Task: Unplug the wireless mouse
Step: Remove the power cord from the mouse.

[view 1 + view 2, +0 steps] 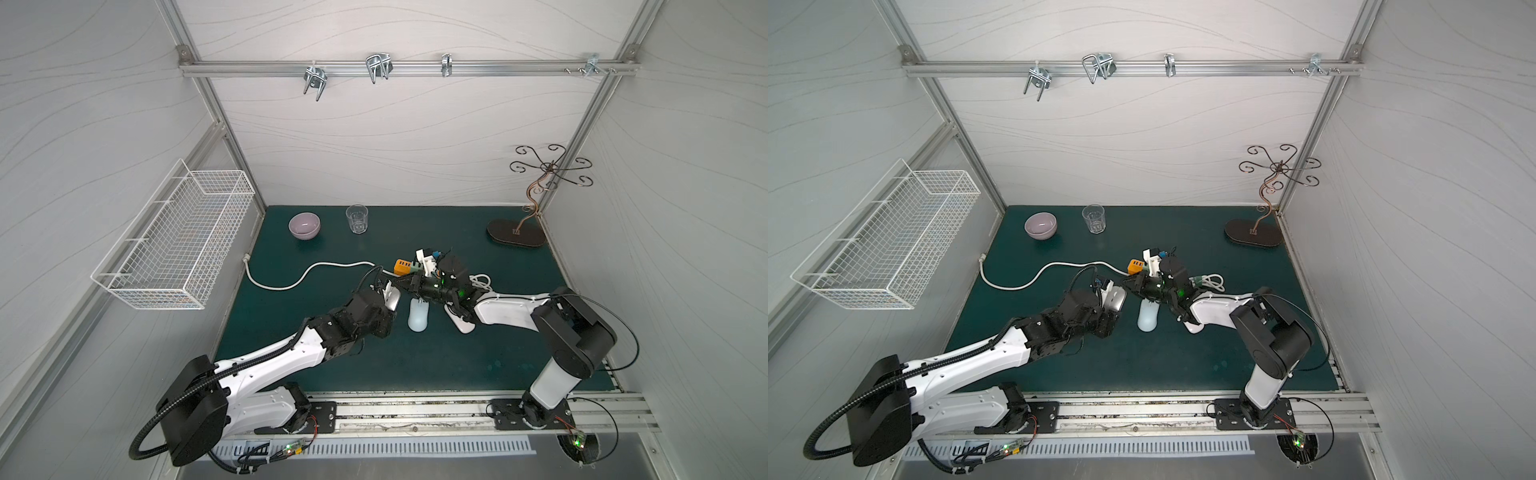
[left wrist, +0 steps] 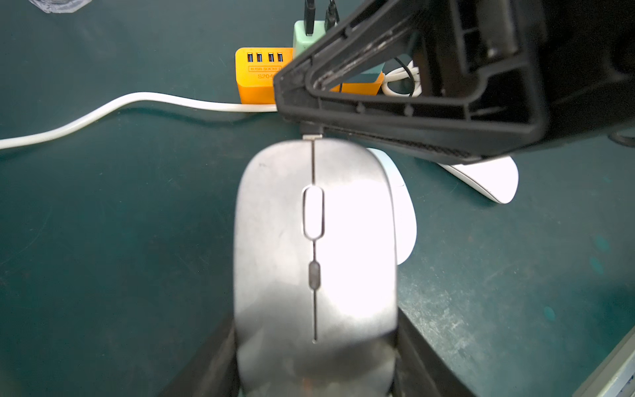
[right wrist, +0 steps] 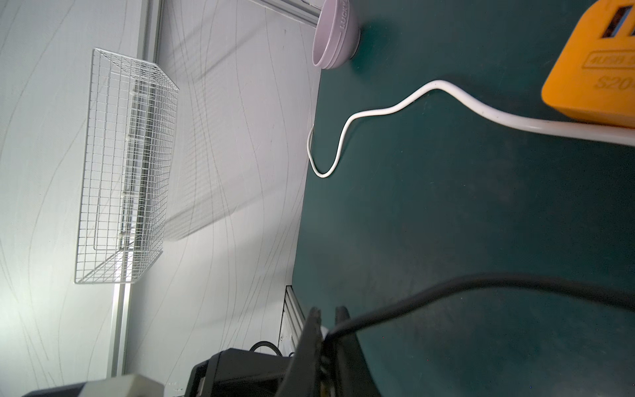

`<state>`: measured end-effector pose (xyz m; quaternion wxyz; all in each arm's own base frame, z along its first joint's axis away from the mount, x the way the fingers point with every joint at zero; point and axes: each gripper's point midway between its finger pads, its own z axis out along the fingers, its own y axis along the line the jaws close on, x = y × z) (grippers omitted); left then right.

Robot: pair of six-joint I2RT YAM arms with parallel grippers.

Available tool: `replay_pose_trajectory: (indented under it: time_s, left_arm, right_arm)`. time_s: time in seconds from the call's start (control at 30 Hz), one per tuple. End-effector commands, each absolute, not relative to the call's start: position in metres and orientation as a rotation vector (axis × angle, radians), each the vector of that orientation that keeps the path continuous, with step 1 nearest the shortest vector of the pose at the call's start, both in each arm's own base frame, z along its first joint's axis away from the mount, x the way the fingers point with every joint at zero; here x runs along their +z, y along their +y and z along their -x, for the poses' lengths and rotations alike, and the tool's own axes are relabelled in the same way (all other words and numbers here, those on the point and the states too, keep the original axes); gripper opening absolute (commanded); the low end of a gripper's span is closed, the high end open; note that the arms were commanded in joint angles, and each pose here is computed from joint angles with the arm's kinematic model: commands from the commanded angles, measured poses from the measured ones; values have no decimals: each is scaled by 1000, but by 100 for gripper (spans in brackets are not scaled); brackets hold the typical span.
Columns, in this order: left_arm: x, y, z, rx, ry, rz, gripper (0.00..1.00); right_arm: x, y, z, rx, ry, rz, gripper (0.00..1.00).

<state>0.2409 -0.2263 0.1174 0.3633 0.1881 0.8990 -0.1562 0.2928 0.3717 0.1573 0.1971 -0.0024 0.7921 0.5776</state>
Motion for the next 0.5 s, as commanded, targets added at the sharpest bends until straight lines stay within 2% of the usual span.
replay_pose_trajectory:
  time_s: [0.0, 0.3, 0.47]
  left_arm:
    - [103, -224, -222, -407, 2413, -543, 24]
    - [81, -244, -188, -477, 2482, -831, 24]
    - [73, -249, -182, -474, 2523, -867, 24]
  right_arm:
    - [194, 370, -319, 1618, 2048, -34, 0]
    - [201, 380, -324, 1613, 2069, 46, 0]
    - [197, 379, -326, 1582, 2100, 74, 0]
